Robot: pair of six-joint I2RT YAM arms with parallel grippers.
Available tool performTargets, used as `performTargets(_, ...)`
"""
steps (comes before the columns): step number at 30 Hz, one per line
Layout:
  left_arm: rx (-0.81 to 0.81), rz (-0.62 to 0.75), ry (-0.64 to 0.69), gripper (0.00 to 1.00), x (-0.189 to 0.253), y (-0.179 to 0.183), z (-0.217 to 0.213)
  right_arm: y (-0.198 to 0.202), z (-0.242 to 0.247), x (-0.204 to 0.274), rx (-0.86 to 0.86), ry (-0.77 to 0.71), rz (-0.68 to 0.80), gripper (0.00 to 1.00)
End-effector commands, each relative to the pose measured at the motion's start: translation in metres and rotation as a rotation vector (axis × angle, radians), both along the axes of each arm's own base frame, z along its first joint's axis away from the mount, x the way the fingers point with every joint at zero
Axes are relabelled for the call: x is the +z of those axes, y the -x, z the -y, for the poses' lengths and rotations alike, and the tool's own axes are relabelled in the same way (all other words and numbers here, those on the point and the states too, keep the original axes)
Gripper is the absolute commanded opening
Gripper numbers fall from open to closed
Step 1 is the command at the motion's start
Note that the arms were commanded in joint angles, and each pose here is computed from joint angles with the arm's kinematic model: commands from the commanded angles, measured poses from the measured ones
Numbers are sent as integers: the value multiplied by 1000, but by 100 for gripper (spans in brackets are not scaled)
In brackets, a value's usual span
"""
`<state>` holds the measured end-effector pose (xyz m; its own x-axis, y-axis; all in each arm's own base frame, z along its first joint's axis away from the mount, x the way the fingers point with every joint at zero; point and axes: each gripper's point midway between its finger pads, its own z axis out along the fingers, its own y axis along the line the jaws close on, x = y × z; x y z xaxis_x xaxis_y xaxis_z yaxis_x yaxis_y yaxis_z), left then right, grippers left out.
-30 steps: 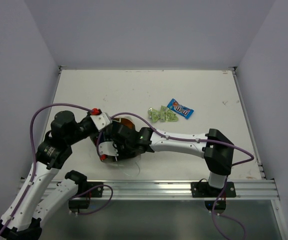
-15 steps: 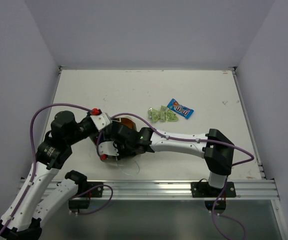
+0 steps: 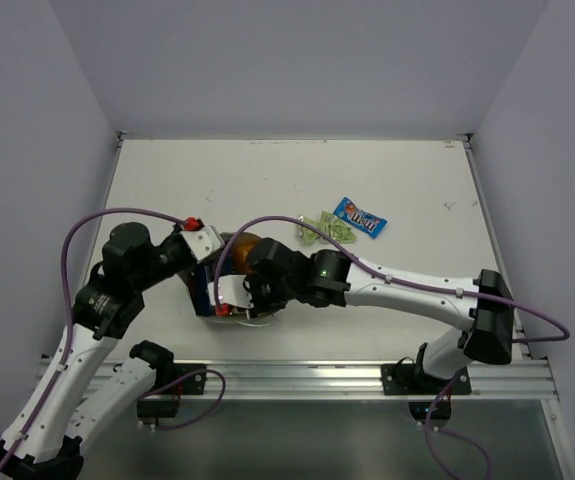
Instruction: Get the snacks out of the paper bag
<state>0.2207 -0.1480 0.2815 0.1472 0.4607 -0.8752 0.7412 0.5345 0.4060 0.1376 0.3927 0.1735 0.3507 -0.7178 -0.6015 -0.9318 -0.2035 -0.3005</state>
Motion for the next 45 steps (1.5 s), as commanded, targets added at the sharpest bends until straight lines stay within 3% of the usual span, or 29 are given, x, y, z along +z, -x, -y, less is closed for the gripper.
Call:
performTargets(1, 9, 55, -14, 0, 7, -3, -3, 0, -2, 43, -1, -126, 41, 0)
performTargets(15, 54, 50, -12, 0, 3, -14, -6, 1, 2, 134, 5, -366, 114, 0)
performTargets(24, 191, 60, -6, 0, 6, -33, -21, -24, 55, 235, -137, -631, 124, 0)
performTargets(27, 270, 60, -6, 0, 9, -45, -30, -61, 89, 252, -302, -711, 146, 0)
performTargets(32, 347, 75, 7, 0, 16, -60, -37, -176, 182, 242, -847, -737, 348, 0)
performTargets(36, 389, 89, 12, 0, 24, -68, -41, -261, 238, 174, -1207, -599, 322, 0)
performTargets(40, 402, 122, 30, 0, 41, -70, -42, -317, 305, 117, -1514, -478, 351, 0)
performTargets(45, 400, 142, 41, 0, 51, -71, -42, -361, 354, 67, -1705, -367, 367, 0)
